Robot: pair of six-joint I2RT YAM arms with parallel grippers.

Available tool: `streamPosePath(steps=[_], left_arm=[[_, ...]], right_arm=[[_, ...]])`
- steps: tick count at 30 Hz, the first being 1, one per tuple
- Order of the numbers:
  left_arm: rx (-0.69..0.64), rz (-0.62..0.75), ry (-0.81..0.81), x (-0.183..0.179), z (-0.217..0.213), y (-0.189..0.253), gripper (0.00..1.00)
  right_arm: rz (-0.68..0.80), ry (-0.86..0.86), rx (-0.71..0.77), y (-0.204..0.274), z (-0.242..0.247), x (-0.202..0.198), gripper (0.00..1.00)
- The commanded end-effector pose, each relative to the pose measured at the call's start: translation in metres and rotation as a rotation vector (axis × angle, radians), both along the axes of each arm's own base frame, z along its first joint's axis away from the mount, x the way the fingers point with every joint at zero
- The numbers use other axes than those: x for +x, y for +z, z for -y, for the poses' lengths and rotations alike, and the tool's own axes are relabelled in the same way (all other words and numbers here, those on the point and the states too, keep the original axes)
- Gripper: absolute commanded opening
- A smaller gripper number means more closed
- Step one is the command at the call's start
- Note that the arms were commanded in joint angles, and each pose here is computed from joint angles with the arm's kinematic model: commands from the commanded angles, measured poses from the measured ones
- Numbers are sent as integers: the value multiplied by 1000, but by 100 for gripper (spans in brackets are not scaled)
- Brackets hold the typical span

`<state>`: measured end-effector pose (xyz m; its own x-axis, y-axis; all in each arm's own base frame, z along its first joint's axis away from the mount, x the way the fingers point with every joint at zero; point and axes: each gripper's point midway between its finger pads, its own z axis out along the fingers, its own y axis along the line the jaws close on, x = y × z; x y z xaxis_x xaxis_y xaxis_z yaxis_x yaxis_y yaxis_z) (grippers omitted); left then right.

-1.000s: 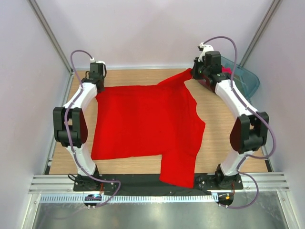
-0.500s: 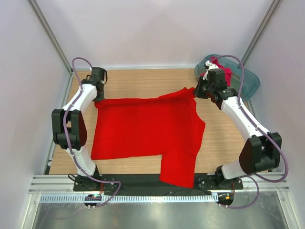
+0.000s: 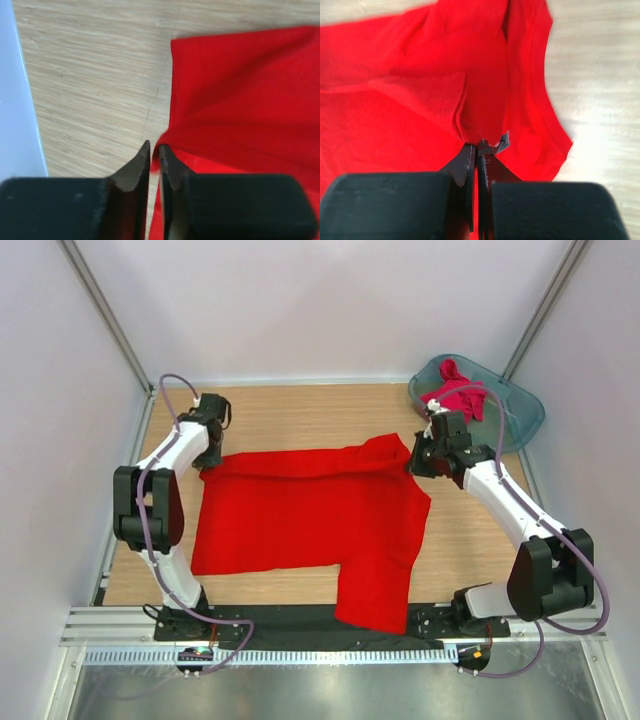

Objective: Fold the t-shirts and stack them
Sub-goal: Fold the tshirt

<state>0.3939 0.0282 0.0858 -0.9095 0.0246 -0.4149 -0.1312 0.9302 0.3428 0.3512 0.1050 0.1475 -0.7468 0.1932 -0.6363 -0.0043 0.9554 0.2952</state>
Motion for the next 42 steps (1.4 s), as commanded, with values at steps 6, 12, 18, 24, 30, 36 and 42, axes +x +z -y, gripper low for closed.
streamPosePath(steps=[6, 12, 18, 24, 30, 36, 42], left_arm=[[-68, 82, 173, -38, -1, 14, 73], [-239, 292, 245, -23, 8, 43, 79], [-425, 333, 270, 10, 0, 43, 59], [-550, 258, 242, 35, 4, 16, 49], [-593, 220, 230, 46, 7, -7, 48], [-616, 205, 253, 52, 1, -16, 46], [-633, 177, 279, 56, -1, -22, 44]], right_arm=[[-121, 58, 86, -18, -10, -64, 35], [10, -40, -2, -9, 10, -20, 65], [-42, -70, -12, -24, 7, 41, 60], [-88, -116, 85, -46, 5, 95, 45], [-47, -95, 118, -48, -7, 146, 47], [-69, -95, 137, -59, -14, 170, 47], [-87, -94, 138, -74, -15, 172, 38]])
